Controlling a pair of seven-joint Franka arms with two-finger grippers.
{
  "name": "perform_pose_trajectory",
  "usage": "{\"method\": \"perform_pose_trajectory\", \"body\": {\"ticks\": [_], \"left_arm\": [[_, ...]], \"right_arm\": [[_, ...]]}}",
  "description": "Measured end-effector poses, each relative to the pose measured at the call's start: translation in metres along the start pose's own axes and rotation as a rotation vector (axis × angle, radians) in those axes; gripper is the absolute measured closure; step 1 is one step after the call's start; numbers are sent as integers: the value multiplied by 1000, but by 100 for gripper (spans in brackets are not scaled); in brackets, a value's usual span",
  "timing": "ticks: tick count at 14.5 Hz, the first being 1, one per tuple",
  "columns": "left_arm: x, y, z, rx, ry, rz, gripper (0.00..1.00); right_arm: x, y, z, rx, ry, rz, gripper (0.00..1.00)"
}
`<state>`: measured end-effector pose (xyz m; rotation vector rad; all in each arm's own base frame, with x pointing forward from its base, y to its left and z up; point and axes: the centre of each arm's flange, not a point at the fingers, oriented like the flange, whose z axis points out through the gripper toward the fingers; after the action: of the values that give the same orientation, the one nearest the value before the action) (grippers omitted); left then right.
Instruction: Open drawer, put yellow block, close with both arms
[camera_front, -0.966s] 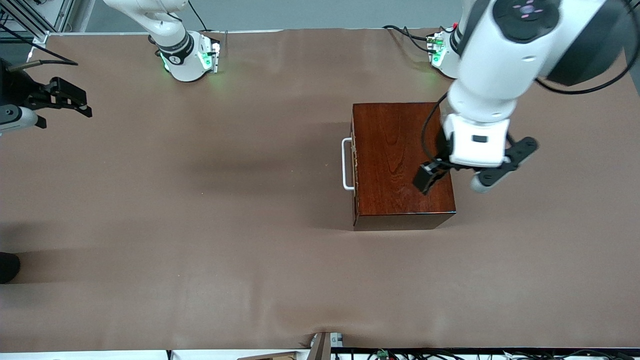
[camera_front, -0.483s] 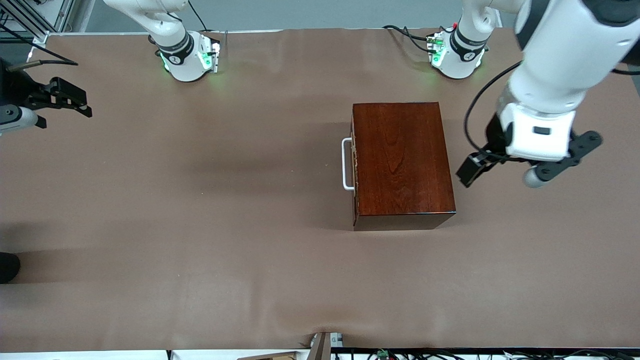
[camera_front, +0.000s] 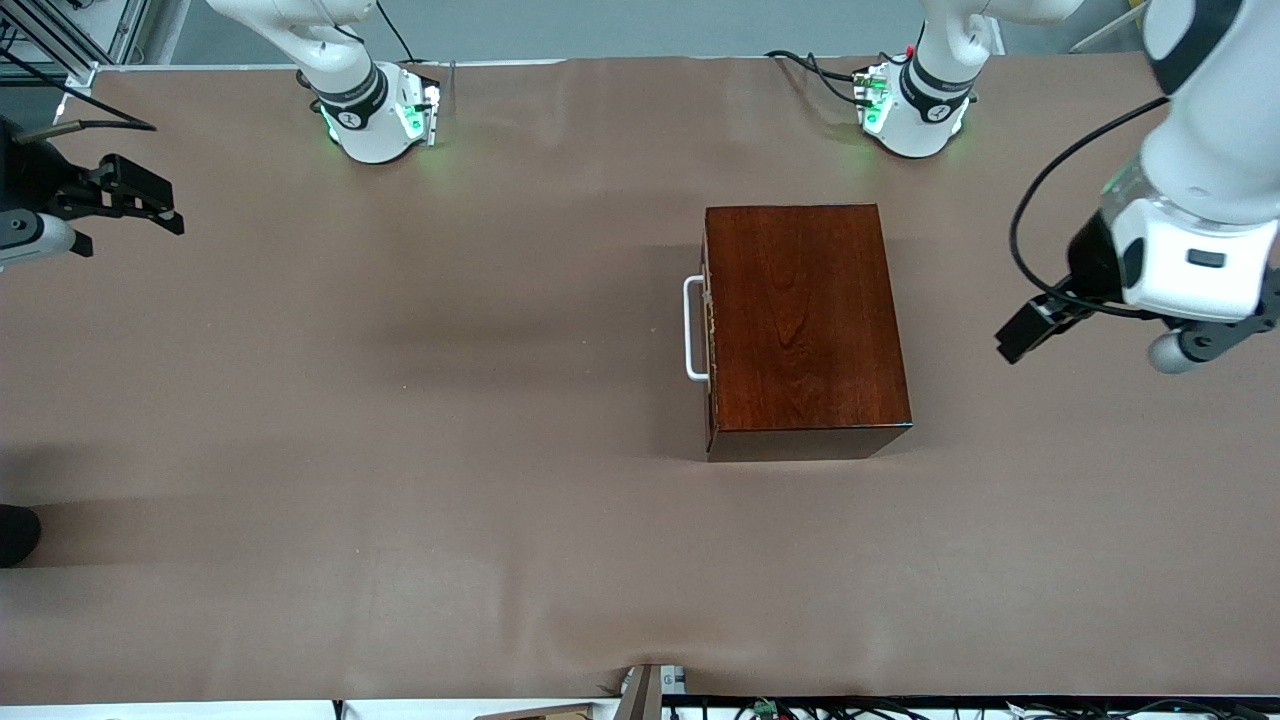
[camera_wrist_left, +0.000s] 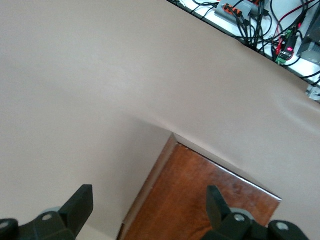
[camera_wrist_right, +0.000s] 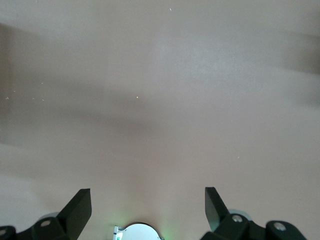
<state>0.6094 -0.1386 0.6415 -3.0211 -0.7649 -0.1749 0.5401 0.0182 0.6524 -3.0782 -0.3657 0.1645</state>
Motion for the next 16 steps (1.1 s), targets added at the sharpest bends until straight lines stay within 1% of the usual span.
{"method": "perform_pose_trajectory", "body": {"ticks": [4, 6, 11, 16], "left_arm": [[22, -28, 2, -27, -27, 63, 0], [30, -41, 4, -23, -41, 96, 0], [31, -60, -3, -12, -64, 197, 0], [42, -82, -7, -14, -64, 300, 0]], "right_arm": [[0, 0, 0, 0, -1, 1, 0], [0, 0, 0, 0, -1, 1, 0], [0, 0, 0, 0, -1, 1, 0], [0, 0, 0, 0, -2, 1, 0]]}}
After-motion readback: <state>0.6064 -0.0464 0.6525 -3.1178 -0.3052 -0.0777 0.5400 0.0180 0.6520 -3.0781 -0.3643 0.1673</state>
